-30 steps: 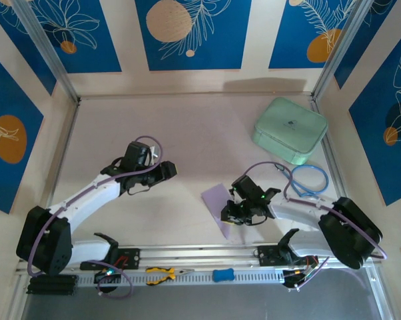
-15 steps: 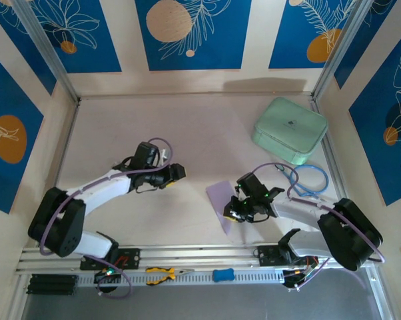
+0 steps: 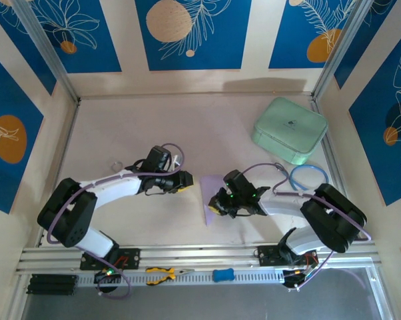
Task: Fold a paper plane with a square sheet of paper (pick it up from the middle)
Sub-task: Move the paper to the center of the table.
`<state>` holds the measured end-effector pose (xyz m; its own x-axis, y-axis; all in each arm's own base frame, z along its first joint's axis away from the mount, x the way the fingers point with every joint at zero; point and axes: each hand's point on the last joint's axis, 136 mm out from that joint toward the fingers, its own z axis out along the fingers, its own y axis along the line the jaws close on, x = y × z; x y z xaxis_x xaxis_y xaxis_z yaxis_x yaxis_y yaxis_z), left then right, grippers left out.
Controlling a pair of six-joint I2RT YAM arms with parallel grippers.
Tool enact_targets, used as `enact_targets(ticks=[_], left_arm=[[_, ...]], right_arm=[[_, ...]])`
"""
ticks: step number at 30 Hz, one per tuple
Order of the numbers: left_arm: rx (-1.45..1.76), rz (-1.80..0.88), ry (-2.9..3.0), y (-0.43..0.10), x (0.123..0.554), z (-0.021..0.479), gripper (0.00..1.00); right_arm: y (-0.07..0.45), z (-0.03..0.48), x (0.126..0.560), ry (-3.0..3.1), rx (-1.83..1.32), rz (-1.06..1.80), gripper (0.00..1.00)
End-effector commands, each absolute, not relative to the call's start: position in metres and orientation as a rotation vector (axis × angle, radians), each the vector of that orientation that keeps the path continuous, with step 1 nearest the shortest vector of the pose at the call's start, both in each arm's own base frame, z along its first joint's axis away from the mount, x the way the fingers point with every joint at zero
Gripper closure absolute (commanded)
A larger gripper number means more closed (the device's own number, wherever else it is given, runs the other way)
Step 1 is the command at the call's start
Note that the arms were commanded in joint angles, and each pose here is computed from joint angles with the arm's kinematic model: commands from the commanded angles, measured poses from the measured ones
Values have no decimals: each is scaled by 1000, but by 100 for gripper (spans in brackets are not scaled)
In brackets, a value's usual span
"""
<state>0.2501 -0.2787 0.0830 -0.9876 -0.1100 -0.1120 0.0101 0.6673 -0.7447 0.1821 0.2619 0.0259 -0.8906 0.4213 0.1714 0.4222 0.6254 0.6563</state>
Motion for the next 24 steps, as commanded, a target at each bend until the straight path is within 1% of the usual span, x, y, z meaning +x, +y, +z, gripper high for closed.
enact_targets(ticks=[1,4,7,11,14,16,17,18,21,22,24], left_arm=[[-52,-1239,2716,-286,255,90,72],[-27,-1261,2711,-292,256,92,77],[33,-1303,2706,-308,255,96,80],[100,-1312,2730,-331,252,93,81],[133,-1325,2753,-348,252,86,83],[118,-1286,2779,-350,253,80,85],[99,-1244,2783,-347,256,77,82],[77,-1202,2790,-342,257,75,75],[24,-1097,2786,-329,263,71,67],[9,-1071,2785,-325,264,70,61],[0,-1057,2771,-322,265,71,54]], right_arm=[[264,53,204,-2844,-900,-1246,84],[243,59,208,-2898,-889,-1223,83],[221,58,206,-2923,-798,-1195,84],[201,60,199,-2984,-672,-1112,84],[194,61,197,-2967,-674,-1171,84],[193,62,197,-2956,-673,-1225,83],[195,64,197,-2955,-645,-1262,82],[197,66,196,-2954,-616,-1286,82],[203,69,195,-2947,-538,-1323,81],[205,70,195,-2941,-512,-1336,81],[211,71,195,-2931,-453,-1356,81]])
